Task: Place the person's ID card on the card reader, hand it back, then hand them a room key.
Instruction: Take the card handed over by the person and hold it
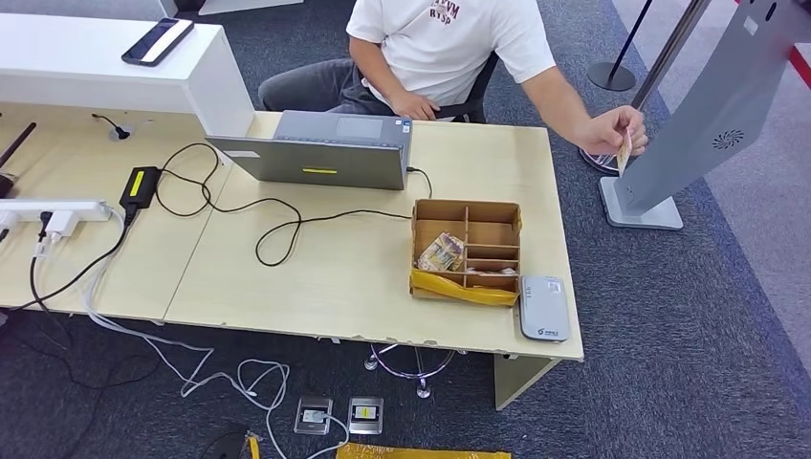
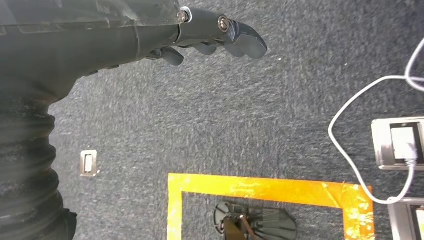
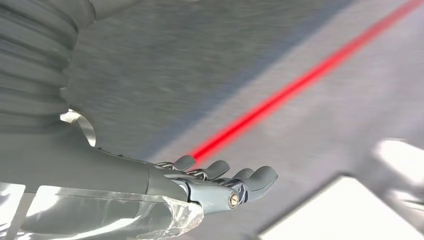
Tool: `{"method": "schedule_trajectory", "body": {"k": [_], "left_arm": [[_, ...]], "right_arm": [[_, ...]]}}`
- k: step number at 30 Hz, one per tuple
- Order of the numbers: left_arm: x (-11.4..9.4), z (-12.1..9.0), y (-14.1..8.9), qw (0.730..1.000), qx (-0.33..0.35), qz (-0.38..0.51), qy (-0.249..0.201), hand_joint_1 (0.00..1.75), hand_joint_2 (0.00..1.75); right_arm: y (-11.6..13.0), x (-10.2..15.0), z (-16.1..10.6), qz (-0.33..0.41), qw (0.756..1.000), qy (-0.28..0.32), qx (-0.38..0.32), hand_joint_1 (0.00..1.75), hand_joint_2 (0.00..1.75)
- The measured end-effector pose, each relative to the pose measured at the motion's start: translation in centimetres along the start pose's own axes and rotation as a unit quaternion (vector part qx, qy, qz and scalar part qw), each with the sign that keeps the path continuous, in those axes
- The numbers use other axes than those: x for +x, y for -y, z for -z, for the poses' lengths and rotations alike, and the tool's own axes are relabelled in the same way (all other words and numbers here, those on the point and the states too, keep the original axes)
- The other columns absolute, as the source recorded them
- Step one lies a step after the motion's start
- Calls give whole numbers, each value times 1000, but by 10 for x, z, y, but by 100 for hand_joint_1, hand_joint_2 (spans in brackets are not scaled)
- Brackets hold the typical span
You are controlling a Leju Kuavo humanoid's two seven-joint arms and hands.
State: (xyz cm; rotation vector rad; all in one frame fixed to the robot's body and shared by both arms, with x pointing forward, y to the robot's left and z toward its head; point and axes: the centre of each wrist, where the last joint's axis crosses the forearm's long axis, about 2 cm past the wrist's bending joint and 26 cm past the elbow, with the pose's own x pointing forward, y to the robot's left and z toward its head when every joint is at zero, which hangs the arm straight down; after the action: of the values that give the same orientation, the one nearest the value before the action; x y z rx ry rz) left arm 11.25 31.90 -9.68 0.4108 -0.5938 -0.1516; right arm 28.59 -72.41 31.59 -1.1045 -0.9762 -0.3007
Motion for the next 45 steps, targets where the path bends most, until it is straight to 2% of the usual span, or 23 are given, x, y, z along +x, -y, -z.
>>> {"method": "schedule_trajectory", "body": {"k": [4,7,9,17,22,28,32,36,40,45], "left_arm": [[2,1,0,1000,5,5,12,0,175],[4,1,1,1000,6,9,19,0,175],[4,1,1,1000,6,10,20,0,175],[3,0,1,1000,6,12,20,0,175],[3,1,1,1000,4,18,24,0,175],[4,1,1,999,-5,31,32,0,175],[4,1,1,999,-6,33,34,0,175],[3,1,1,999,-11,35,35,0,175],[2,2,-2,998,-15,42,35,0,175],[1,2,-5,998,-14,46,34,0,175]], "right_arm": [[-6,56,-2,-18,992,126,-4,0,175],[-28,96,-11,-50,974,220,-7,0,175],[-44,118,-18,-64,964,256,-4,0,175],[-73,150,-34,-98,934,342,7,0,175],[-110,181,-58,-150,883,445,-14,0,175],[-173,225,-109,-182,823,537,24,0,175],[-220,240,-148,-188,785,588,56,0,175],[-259,244,-183,-191,754,623,88,0,175],[-282,242,-205,-196,733,640,116,0,175],[-298,241,-225,-191,716,656,142,0,175]]}}
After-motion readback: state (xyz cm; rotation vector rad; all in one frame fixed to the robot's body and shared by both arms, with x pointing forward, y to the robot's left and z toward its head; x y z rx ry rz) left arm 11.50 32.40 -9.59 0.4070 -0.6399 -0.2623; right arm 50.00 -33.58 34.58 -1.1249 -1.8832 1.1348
